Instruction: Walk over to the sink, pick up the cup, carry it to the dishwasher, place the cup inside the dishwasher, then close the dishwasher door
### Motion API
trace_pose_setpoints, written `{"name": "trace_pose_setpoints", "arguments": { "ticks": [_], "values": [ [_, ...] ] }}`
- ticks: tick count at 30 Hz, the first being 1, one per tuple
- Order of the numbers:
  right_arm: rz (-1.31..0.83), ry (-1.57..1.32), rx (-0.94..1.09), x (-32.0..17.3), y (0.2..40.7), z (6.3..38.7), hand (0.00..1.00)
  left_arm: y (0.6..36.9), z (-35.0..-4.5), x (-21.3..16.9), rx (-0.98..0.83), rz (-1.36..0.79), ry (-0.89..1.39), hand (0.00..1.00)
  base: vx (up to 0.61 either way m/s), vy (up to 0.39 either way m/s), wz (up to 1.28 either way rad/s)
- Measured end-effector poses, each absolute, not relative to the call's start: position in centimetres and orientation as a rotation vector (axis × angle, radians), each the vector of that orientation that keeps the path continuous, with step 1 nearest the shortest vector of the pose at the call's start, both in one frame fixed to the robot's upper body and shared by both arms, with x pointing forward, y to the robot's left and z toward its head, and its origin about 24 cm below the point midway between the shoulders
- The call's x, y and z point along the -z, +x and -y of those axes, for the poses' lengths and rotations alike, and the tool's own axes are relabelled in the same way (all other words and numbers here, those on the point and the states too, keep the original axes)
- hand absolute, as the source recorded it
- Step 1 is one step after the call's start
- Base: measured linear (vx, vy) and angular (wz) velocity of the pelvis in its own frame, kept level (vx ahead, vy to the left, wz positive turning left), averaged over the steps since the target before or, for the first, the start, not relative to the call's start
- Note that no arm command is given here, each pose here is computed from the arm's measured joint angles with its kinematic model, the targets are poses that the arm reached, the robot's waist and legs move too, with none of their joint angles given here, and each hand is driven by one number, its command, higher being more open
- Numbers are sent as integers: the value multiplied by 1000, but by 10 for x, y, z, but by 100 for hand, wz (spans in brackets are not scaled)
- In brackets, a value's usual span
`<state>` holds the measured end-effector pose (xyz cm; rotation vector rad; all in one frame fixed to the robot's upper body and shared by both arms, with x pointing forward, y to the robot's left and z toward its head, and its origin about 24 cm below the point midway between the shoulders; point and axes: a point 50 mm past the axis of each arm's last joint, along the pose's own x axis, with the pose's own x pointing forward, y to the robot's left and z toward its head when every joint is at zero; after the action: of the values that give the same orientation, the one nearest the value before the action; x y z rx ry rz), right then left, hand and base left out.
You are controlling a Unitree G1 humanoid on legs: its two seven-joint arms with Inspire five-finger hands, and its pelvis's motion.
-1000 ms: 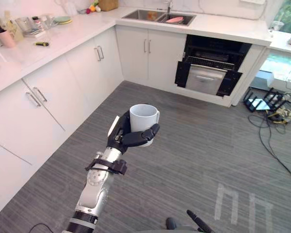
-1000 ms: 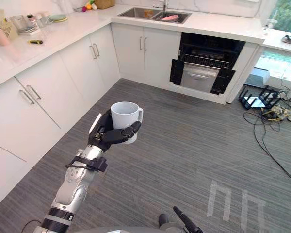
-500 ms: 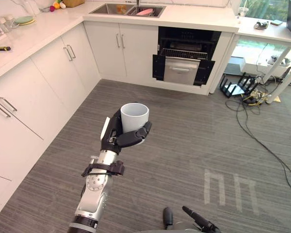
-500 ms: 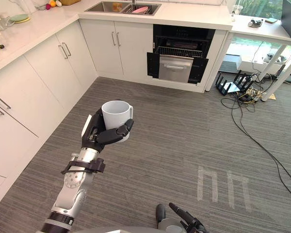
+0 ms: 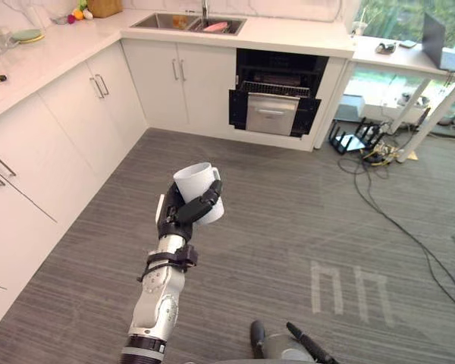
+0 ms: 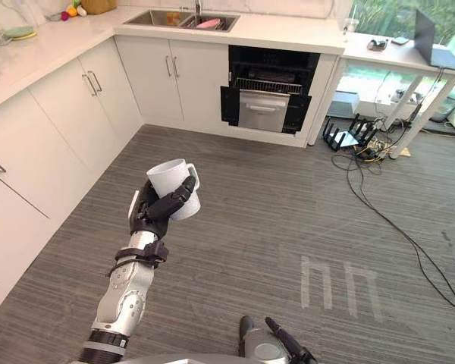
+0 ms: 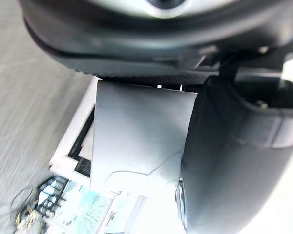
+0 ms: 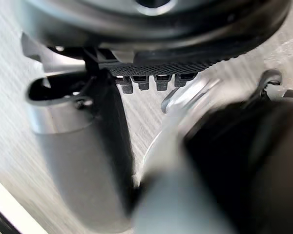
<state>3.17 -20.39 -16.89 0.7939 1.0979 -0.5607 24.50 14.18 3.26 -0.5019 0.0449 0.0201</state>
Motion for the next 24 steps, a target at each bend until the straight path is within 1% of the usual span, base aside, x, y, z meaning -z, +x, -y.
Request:
{"name": "trace_pose_setpoints", "arguments": {
  "ticks": [2,4,5,6,7,10,12,13,15,16,19,22,24],
  "values": [
    [-1100,791,592,169,33,205,100,239,-143,-30,-34,-62,-534,0,12,-1,-13],
    [-1141,728,606,170,31,209,100,222,-144,-33,-66,-54,-565,0,165,-87,-22],
    [-1165,691,608,170,27,210,100,220,-143,-41,-58,-18,-576,0,229,-155,4],
    [-1169,646,649,168,23,226,100,219,-136,-39,-62,-25,-622,0,298,-123,9],
    [-1176,596,652,167,24,233,100,218,-137,-35,-73,-44,-625,0,232,-57,11],
    [-1172,567,640,166,28,236,100,219,-140,-32,-67,-56,-602,0,343,-32,-14],
    [-1131,525,574,163,55,239,100,220,-147,-30,-85,-58,-584,0,476,26,-63],
    [-1119,514,552,162,63,238,100,220,-149,-30,-90,-55,-580,0,400,54,-71],
    [-1067,470,488,157,88,240,100,223,-152,-34,-90,-33,-576,0,396,86,-65],
    [-1060,468,484,156,91,241,100,224,-152,-35,-85,-26,-576,0,422,133,-43],
    [-1068,497,495,158,86,235,100,224,-159,-34,-76,-24,-550,0,463,207,-26],
    [-1071,509,490,159,88,231,100,221,-173,-31,-113,-23,-536,0,439,261,-18],
    [-1108,520,522,162,74,232,100,222,-173,-33,-93,-8,-536,0,489,269,25]
  ]
}}
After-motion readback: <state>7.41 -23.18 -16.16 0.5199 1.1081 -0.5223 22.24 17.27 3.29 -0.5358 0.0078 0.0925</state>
